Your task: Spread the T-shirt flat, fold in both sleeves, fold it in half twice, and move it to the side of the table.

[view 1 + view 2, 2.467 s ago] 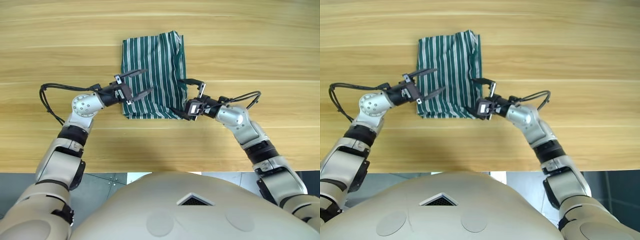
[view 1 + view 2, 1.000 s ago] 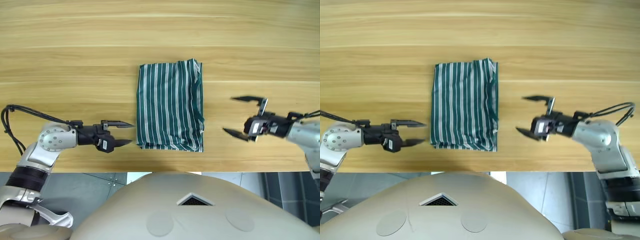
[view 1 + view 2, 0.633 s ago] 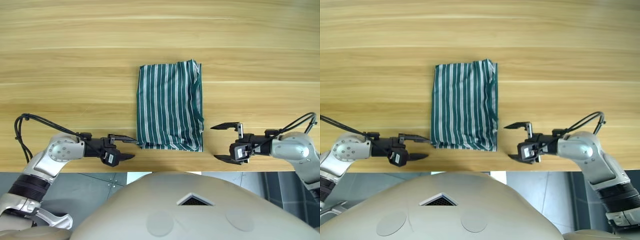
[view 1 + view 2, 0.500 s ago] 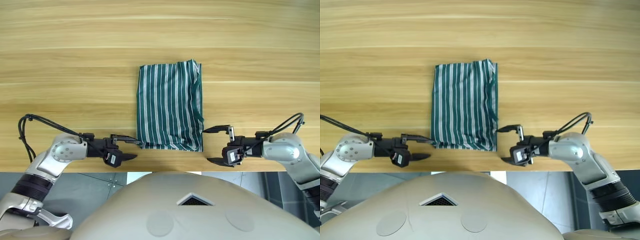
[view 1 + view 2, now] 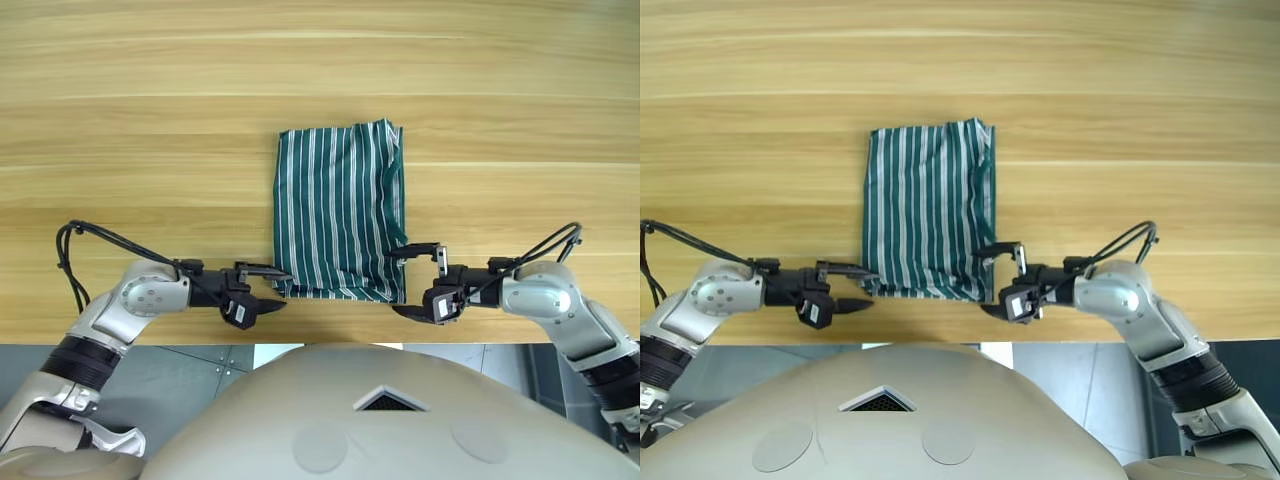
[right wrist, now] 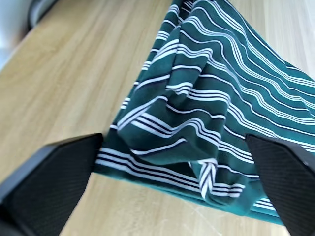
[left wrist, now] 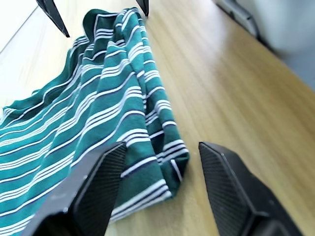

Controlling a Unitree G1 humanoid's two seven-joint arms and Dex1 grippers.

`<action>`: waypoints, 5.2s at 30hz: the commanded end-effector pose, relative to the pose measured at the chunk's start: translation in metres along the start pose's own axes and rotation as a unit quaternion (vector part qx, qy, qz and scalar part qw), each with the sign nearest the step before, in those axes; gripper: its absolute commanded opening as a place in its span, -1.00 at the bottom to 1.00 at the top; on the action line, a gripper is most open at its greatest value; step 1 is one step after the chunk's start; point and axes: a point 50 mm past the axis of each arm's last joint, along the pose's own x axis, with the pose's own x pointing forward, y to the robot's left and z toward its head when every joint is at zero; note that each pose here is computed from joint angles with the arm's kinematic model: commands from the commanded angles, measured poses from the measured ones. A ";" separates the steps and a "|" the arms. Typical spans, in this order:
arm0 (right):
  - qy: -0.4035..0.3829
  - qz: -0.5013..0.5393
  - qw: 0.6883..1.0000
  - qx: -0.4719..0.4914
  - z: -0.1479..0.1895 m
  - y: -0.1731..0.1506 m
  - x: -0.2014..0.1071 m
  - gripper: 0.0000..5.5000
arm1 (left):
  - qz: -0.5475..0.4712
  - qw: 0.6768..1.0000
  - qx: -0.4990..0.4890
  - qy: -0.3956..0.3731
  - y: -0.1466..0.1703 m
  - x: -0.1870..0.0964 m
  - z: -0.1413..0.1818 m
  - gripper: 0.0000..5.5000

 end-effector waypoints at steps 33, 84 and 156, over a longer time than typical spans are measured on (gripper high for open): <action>0.069 0.054 0.996 0.031 -0.021 0.018 -0.002 -0.58 | -0.080 0.996 0.004 0.048 -0.021 0.001 -0.019 -1.00; -0.044 -0.090 0.995 0.013 0.011 -0.040 -0.033 -0.98 | 0.091 0.985 -0.039 -0.142 0.028 -0.024 0.041 -1.00; -0.201 -0.387 0.875 0.210 -0.049 -0.178 0.050 0.58 | 0.573 0.718 -0.302 -0.254 0.191 -0.052 -0.079 -0.22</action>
